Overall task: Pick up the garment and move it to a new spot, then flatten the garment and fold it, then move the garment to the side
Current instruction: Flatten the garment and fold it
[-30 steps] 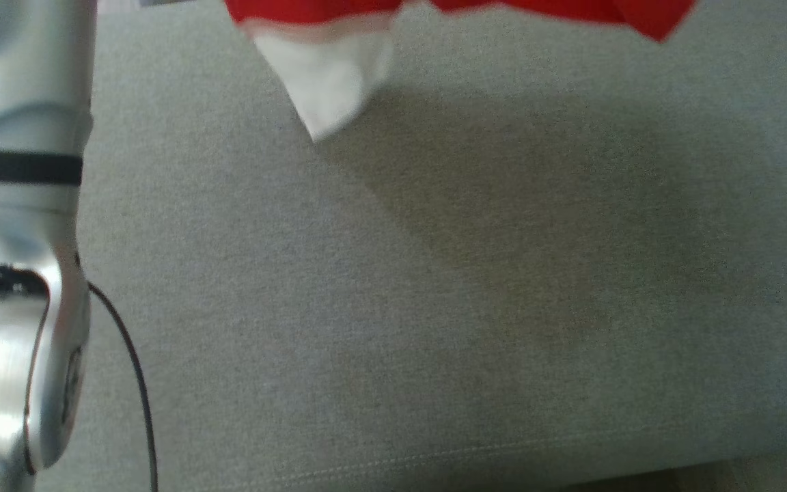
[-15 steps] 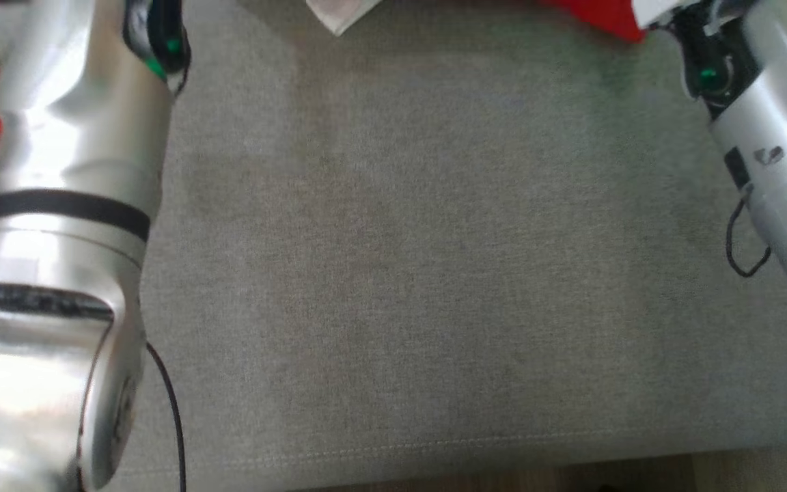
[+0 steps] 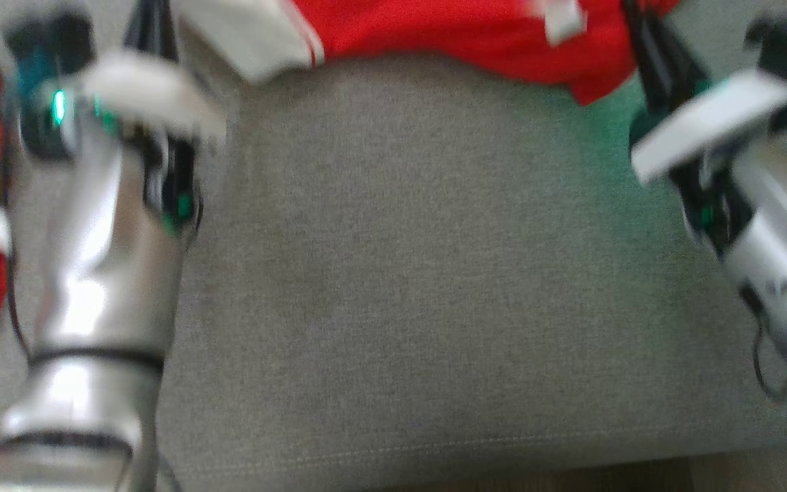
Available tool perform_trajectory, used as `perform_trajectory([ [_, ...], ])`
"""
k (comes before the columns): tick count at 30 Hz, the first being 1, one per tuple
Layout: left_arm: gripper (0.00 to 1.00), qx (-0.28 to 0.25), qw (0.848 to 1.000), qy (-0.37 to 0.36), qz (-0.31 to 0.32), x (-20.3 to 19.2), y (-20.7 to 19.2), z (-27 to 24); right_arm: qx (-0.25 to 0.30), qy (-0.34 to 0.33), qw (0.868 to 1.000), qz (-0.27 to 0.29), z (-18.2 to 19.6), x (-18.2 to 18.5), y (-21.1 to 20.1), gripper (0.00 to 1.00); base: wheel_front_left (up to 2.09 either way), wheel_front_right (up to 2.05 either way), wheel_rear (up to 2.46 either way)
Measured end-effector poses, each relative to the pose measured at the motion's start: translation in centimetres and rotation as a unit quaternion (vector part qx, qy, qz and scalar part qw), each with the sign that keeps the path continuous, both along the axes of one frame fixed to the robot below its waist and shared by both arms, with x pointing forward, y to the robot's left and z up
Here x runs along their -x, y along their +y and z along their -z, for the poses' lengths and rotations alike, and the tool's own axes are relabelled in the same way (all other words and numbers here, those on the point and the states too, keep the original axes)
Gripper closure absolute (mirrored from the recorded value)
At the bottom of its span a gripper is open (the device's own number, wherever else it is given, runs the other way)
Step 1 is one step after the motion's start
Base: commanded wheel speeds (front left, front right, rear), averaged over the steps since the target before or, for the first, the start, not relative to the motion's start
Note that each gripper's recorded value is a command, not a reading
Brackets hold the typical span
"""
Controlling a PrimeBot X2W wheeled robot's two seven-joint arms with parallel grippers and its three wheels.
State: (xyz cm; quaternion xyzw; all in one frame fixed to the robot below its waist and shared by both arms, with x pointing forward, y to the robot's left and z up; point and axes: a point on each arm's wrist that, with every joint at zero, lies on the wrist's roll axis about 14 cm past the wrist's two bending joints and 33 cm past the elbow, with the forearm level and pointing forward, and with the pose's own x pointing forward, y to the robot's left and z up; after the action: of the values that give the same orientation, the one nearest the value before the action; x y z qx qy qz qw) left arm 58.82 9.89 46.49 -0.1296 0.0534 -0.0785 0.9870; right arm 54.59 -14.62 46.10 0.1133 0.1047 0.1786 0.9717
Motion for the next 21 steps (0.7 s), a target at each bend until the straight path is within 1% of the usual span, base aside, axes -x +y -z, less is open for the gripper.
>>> perform_trajectory([
  [4,1.00,-0.015,1.000,0.011,-0.006,4.9,1.7,1.9,0.011,0.014,1.000,-0.006,1.1,4.5,-1.1,1.00,0.00,0.00,0.00],
  [9,1.00,-0.032,0.999,-0.005,-0.025,9.8,3.9,1.3,0.023,0.036,0.999,0.009,2.8,9.8,-2.9,1.00,0.00,0.00,0.00],
  [10,1.00,-0.032,0.999,-0.005,-0.025,9.8,3.9,1.3,0.023,0.036,0.999,0.009,2.8,9.8,-2.9,1.00,0.00,0.00,0.00],
  [12,1.00,-0.039,0.999,-0.007,-0.030,11.6,4.5,0.8,0.020,0.044,0.999,0.018,3.3,11.7,-3.4,1.00,0.00,0.00,0.00],
  [16,1.00,-0.044,0.998,0.013,-0.041,15.7,5.2,0.2,0.024,0.053,0.997,0.043,3.8,14.4,-4.9,1.00,0.00,0.00,0.00],
  [21,1.00,-0.049,0.996,0.047,-0.055,20.7,5.9,-0.8,0.031,0.062,0.996,0.062,3.8,16.8,-5.9,1.00,0.00,0.00,0.00],
])
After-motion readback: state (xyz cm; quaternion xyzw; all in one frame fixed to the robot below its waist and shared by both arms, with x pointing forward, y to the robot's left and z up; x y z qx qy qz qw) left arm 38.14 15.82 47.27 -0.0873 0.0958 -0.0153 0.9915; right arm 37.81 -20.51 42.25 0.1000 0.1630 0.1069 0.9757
